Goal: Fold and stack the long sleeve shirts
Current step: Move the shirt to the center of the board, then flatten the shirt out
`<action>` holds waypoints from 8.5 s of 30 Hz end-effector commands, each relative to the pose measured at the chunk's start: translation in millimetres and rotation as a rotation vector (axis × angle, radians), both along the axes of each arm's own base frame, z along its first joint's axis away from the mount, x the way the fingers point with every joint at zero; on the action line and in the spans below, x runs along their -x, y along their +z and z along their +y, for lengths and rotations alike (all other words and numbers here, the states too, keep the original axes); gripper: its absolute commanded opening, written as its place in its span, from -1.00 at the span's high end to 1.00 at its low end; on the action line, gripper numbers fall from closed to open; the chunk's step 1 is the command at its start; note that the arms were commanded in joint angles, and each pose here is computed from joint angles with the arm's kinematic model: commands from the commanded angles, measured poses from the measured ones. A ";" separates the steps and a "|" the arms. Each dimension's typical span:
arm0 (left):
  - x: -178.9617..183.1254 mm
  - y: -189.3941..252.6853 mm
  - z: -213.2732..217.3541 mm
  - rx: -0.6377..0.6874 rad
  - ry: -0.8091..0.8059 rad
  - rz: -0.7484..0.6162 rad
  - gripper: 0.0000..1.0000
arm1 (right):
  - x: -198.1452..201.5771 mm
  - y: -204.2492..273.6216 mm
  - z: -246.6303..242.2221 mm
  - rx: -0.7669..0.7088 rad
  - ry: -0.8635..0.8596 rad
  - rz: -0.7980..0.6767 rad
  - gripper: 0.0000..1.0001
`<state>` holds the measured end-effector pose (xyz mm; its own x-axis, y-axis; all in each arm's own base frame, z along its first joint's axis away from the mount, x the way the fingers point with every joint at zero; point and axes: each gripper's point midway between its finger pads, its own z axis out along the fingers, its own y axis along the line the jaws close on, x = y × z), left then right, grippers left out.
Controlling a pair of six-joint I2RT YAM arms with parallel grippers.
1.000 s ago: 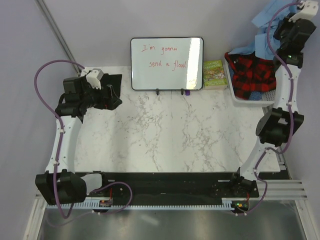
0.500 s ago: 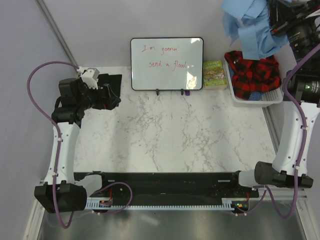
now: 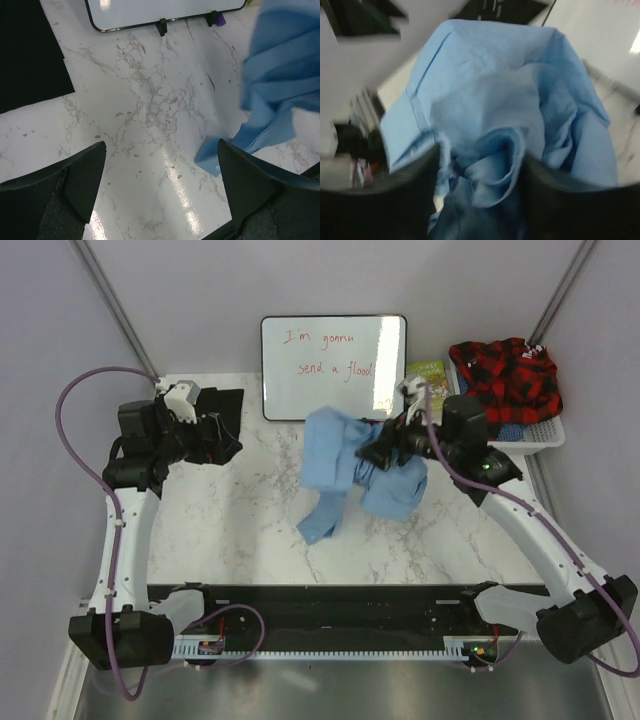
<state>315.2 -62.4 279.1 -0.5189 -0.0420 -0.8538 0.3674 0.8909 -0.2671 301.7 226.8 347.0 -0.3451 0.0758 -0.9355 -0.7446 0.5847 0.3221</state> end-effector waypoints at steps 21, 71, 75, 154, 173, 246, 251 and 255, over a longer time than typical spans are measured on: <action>72.8 -96.0 -51.1 0.145 -0.411 0.197 -0.99 | 19.3 -203.1 64.0 0.605 0.224 0.198 -0.85; 135.3 -197.2 -132.2 -0.537 -0.952 0.199 -0.99 | 0.6 -233.6 -140.0 0.966 0.129 0.375 -0.34; 151.4 -222.9 -146.8 -0.651 -1.053 0.176 -0.99 | -4.6 -228.7 -136.3 0.942 0.126 0.375 -0.33; -98.7 148.4 -201.2 -0.115 -0.201 -0.463 0.96 | 21.2 -115.4 -45.7 0.386 -0.033 -0.139 -0.67; -115.7 147.4 -188.9 -0.113 -0.171 -0.451 0.97 | 61.6 -197.1 50.5 0.414 0.262 -0.075 -0.29; 275.2 -270.0 -291.4 -0.622 -1.787 -0.547 -0.02 | 30.0 -128.9 -108.1 0.623 0.012 -0.155 1.00; 276.7 -270.6 -277.2 -0.641 -1.770 -0.464 0.78 | 31.6 -131.6 -107.5 0.626 0.024 -0.161 1.00; 280.7 -224.3 -288.5 -0.543 -1.704 -0.467 0.96 | 33.3 -134.6 -106.8 0.624 0.033 -0.157 1.00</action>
<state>24.4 -343.0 20.8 0.6011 0.4787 -0.6400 0.7479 -0.6193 0.2392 270.6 115.9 206.7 -0.2404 -0.5101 -0.8259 -0.7596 0.6286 -0.1671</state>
